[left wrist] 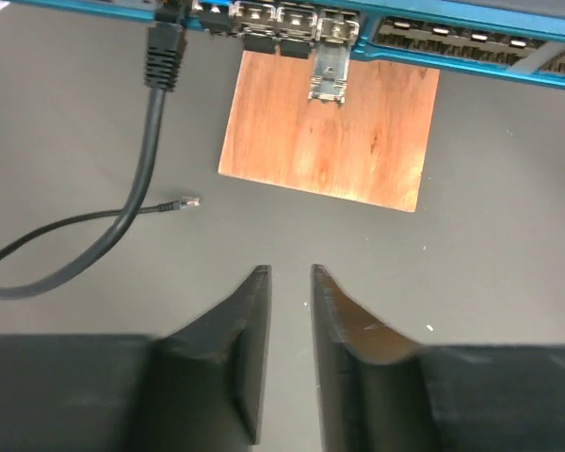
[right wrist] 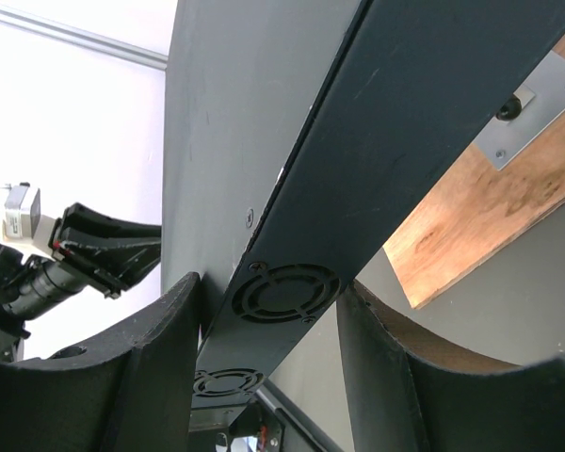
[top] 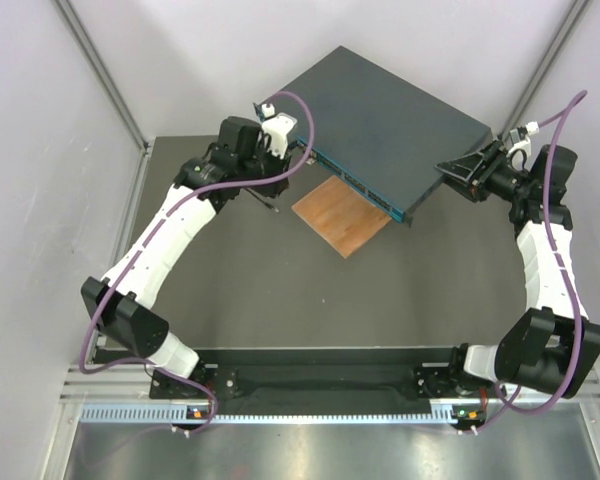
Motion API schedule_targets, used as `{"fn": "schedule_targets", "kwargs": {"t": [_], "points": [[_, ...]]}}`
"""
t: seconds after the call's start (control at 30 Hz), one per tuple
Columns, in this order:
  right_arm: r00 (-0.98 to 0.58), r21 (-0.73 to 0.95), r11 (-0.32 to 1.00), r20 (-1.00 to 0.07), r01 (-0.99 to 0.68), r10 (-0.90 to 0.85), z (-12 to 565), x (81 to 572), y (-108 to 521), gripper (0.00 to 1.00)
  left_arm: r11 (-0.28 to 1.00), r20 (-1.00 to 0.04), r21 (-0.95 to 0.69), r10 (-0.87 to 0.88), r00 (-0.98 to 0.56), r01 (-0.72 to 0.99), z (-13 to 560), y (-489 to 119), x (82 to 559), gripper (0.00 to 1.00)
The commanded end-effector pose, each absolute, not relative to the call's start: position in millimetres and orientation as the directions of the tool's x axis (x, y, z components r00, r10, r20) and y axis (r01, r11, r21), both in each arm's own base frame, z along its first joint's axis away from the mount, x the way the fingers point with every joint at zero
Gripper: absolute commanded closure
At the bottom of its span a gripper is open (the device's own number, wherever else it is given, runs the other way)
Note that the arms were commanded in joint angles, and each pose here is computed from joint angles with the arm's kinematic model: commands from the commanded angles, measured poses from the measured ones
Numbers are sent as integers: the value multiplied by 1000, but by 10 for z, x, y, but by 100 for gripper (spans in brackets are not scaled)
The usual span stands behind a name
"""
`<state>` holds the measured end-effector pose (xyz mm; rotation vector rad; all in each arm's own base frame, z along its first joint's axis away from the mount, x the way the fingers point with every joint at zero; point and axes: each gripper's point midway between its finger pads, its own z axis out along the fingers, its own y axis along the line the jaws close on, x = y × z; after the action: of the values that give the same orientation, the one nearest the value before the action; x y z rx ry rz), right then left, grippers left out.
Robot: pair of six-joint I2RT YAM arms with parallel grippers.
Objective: Insert the plug into the switch port
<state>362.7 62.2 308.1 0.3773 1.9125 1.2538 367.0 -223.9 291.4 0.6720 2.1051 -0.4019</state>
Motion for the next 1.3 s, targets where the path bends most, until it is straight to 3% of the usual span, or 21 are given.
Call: {"fn": "schedule_targets", "kwargs": {"t": [0.0, 0.3, 1.27], "points": [[-563, 760, 533, -641, -371, 522, 3358, 3719, 742, 100, 789, -883, -62, 243, -403, 611, 3128, -2358, 3737, 73], [-568, 761, 522, -641, -385, 516, 3374, 3721, 762, 100, 769, -921, -112, 157, -356, 630, 3223, -2609, 3965, 100], [-580, 771, 515, -629, -376, 518, 3328, 3748, 755, 100, 769, -936, -190, 46, -350, 610, 3260, -2932, 4315, 100]]}}
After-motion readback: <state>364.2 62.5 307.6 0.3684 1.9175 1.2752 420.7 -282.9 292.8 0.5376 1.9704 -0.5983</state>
